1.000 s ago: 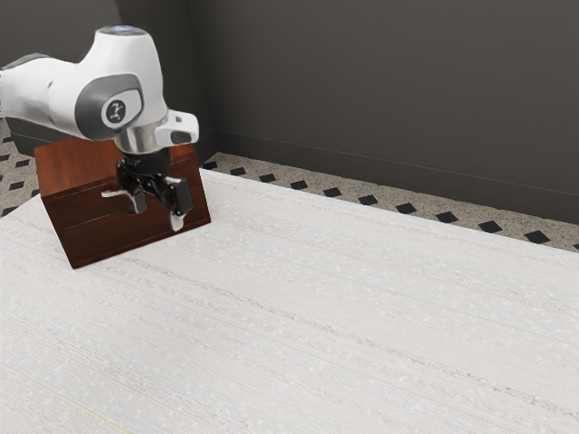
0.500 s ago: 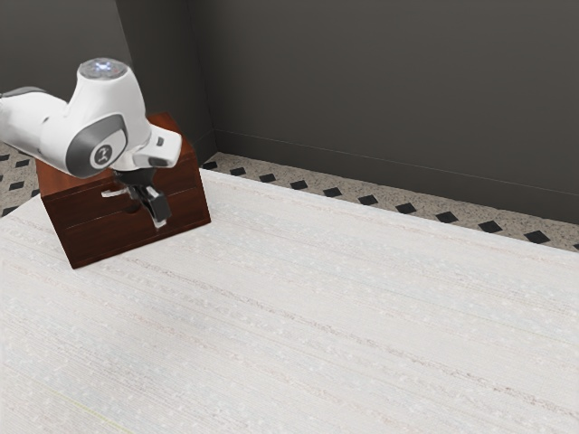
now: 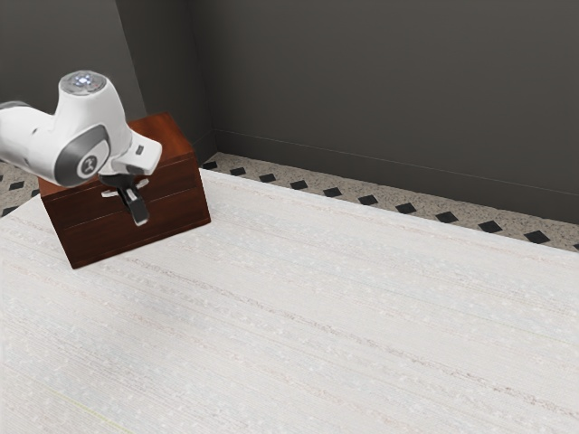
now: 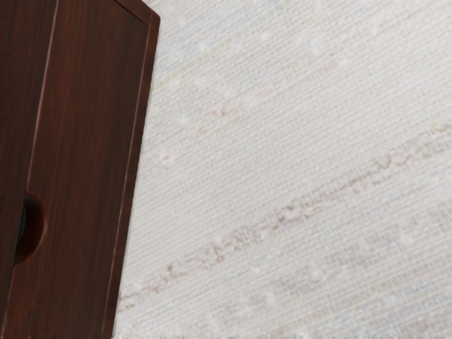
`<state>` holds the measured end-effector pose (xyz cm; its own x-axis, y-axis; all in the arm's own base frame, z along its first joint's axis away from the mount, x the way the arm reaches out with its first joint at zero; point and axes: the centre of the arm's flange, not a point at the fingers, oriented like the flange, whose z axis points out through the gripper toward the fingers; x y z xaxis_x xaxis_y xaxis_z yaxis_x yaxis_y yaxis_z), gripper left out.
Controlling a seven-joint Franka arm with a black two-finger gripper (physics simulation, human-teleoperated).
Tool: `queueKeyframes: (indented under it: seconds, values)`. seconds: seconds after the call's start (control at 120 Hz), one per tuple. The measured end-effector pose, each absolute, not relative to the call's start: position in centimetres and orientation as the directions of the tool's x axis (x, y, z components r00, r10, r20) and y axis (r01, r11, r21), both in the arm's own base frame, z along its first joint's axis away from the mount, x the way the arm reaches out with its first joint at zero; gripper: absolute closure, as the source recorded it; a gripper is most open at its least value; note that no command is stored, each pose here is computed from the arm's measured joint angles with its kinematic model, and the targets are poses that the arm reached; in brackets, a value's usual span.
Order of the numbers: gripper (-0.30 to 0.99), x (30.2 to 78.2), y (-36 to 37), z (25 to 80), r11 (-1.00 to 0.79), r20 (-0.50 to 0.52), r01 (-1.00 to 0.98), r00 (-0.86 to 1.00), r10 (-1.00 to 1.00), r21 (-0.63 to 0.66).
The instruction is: Pull the drawer handle with one arm to open the drawer
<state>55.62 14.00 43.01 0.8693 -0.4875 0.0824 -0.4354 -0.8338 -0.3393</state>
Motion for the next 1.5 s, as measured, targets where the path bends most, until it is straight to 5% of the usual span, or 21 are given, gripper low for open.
queueKeyframes:
  seconds: [1.5]
  values:
    - [0.0,59.9,19.3,40.7,-0.718,0.044,-0.564,0.773,-0.632,-0.407]
